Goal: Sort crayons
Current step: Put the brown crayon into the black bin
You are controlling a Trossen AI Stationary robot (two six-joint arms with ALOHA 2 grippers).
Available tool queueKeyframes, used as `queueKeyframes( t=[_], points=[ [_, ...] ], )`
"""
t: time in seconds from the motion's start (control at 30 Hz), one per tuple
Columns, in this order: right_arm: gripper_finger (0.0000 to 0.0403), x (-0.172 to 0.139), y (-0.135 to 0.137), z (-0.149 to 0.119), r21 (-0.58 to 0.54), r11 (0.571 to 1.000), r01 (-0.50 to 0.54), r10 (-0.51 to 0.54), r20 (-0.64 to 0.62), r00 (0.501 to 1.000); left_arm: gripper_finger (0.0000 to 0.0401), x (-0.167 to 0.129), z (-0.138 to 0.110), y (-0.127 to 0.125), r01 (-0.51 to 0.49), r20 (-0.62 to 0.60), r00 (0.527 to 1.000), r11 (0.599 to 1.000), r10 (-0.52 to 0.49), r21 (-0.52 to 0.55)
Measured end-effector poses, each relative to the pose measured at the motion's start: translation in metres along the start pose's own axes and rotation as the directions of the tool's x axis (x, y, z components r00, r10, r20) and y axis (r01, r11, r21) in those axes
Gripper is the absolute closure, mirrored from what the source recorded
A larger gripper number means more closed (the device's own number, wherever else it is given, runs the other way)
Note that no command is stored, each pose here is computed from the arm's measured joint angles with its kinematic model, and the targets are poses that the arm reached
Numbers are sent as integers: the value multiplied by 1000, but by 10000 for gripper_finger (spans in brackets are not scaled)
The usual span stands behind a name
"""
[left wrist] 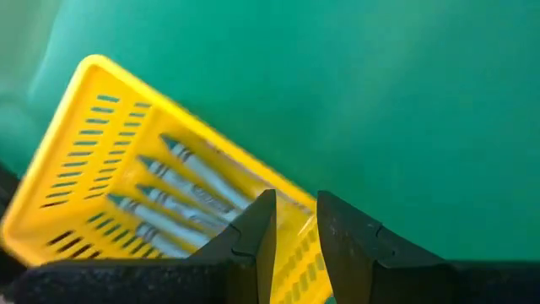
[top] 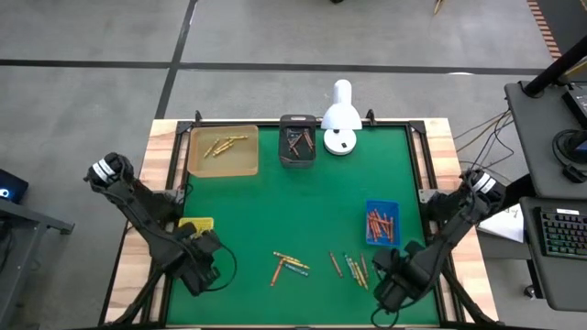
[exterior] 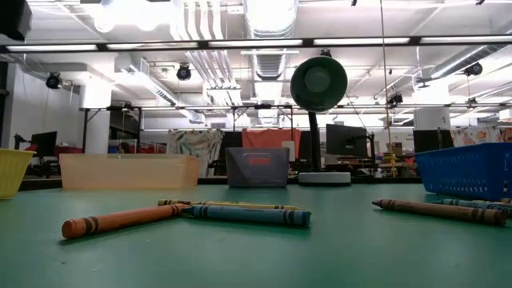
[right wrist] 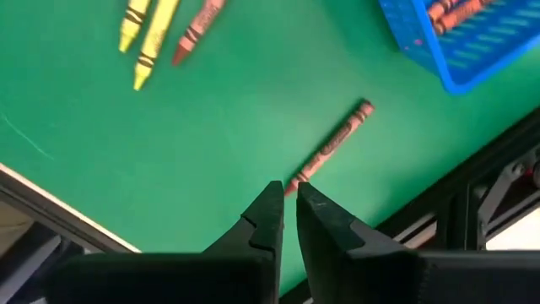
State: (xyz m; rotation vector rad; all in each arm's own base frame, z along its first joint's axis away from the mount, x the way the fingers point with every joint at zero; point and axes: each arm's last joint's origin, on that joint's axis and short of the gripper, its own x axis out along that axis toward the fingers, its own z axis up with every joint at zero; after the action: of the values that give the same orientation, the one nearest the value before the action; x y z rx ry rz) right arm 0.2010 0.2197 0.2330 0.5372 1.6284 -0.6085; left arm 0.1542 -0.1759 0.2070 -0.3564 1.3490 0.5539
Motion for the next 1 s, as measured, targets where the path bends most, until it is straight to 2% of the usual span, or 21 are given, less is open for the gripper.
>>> queueKeyframes(
  t=[0.1, 0.2, 0.33, 0.43, 0.57, 0.67, 0.87, 1.0],
  points=[
    [384, 4, 0, -6, 27, 1000, 13, -14, 34, 999, 330, -2, -6, -3, 29, 105, 994, 999, -26, -31],
    [385, 8, -1, -9, 63, 998, 19, -26, 123, 992, 330, -4, -11, -5, 60, 206, 978, 995, -42, -81],
    [385, 10, -2, -11, 89, 996, 17, -36, 217, 976, 330, -6, -15, -7, 99, 276, 958, 991, -70, -95],
    [385, 12, -3, -10, 118, 993, 14, -43, 243, 969, 330, -7, -16, -9, 129, 316, 944, 988, -96, -87],
    [385, 18, -6, -10, 124, 991, 44, -70, 219, 973, 330, -7, -15, -10, 139, 336, 936, 987, -103, -84],
    [374, 27, -13, -11, 132, 986, 106, -124, 133, 983, 330, -7, -15, -10, 140, 336, 936, 987, -104, -84],
    [322, 46, -26, -11, 143, 968, 208, -215, 34, 976, 330, -7, -15, -11, 138, 338, 936, 987, -104, -77],
    [284, 61, -32, -11, 154, 961, 230, -232, -7, 973, 330, -7, -15, -11, 138, 338, 935, 988, -104, -76]
  ],
)
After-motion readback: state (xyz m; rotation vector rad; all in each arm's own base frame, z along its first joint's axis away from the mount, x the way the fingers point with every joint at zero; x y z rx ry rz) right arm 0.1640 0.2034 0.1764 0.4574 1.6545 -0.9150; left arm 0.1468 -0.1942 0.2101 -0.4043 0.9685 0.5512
